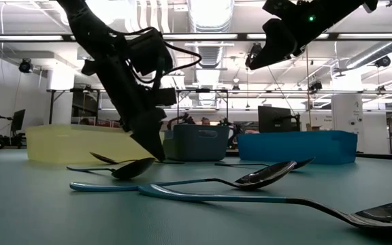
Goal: Sort silverware by color (type)
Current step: Put the black spoon into the yellow bin
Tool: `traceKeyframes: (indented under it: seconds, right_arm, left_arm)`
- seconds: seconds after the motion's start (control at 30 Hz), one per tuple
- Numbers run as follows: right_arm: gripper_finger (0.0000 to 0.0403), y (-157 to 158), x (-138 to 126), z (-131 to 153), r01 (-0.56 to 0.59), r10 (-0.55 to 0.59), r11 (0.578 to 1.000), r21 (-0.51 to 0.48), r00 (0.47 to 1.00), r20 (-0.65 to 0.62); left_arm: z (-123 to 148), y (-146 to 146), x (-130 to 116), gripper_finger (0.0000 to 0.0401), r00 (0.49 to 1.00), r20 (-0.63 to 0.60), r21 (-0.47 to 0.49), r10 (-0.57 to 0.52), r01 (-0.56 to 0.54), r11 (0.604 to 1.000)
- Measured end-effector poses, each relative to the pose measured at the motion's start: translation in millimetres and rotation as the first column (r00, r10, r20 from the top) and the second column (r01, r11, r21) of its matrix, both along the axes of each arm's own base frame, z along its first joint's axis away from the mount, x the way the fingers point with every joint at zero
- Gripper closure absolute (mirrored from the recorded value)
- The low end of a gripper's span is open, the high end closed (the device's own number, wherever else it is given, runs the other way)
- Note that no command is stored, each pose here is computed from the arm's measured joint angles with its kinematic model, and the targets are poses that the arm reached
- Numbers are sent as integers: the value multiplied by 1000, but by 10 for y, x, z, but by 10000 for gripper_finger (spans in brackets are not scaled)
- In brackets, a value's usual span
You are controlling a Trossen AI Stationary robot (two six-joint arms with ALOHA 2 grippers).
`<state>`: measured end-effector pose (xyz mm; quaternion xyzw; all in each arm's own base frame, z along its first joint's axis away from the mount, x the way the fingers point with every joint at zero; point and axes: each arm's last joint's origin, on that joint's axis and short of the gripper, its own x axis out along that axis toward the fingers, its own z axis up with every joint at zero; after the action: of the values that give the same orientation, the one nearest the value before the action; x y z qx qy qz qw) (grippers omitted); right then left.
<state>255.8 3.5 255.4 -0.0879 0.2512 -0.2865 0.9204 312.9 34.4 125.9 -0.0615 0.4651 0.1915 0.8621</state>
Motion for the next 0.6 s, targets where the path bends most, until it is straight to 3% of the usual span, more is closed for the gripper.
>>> traceKeyframes:
  seconds: [0.3, 0.6]
  right_arm:
    - [344, 0, 0, 0, -2, 2, 1000, -3, 1000, -3]
    - [344, 0, 1, 1, -3, 3, 1000, -5, 1000, -3]
  left_arm:
    - [17, -143, 6, 354, 998, -14, -25, -57, 56, 998]
    - [80, -399, 34, 354, 965, -46, -162, -259, 248, 955]
